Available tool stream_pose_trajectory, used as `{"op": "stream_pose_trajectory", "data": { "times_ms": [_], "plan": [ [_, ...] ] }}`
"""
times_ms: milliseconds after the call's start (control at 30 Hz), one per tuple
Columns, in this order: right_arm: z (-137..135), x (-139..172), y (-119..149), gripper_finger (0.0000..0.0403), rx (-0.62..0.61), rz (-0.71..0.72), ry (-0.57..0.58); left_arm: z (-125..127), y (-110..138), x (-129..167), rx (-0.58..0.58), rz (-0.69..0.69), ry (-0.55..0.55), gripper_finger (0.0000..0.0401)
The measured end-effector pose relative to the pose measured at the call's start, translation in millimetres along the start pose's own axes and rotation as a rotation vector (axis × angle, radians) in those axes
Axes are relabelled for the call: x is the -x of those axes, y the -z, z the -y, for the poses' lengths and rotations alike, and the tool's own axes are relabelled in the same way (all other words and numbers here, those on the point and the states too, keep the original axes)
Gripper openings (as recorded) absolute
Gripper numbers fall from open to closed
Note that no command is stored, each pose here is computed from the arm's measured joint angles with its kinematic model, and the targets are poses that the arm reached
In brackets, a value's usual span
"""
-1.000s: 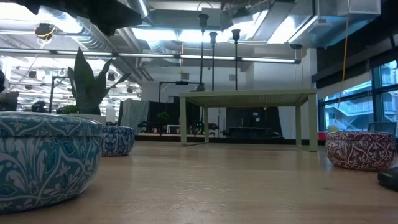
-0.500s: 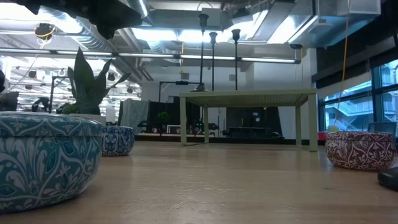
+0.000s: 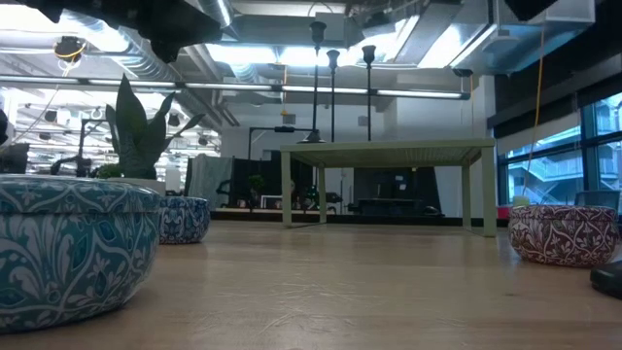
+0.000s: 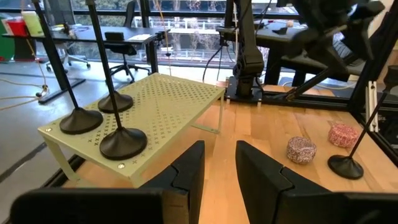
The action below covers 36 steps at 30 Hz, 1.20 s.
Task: Pick & Place candle stick holders
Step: Put the black candle holder on the shelf
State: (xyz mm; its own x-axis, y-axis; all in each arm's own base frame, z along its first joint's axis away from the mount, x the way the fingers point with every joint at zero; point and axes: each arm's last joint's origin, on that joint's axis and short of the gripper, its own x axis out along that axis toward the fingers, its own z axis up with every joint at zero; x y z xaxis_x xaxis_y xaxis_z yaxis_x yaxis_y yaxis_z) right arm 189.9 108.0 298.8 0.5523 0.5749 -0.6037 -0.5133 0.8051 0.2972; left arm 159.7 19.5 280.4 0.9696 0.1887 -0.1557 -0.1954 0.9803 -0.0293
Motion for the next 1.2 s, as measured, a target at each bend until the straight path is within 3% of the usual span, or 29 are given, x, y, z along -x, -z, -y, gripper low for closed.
{"op": "stream_pose_trajectory", "data": {
  "times_ms": [233,667,1200],
  "plan": [
    [-2.6,-17.7,12.7,0.0272,0.023,0.070,0.053,0.0,-0.1,0.1,0.017,0.001,0.000,0.0086],
    [-8.6,-41.8,17.0,0.0272,0.123,0.254,-0.010,0.0,-0.2,0.0,0.029,0.002,0.000,0.0086],
    [-3.5,-64.3,15.9,0.0271,0.133,0.262,0.032,-0.1,-0.2,0.0,0.041,0.002,0.000,0.0086]
  ]
}}
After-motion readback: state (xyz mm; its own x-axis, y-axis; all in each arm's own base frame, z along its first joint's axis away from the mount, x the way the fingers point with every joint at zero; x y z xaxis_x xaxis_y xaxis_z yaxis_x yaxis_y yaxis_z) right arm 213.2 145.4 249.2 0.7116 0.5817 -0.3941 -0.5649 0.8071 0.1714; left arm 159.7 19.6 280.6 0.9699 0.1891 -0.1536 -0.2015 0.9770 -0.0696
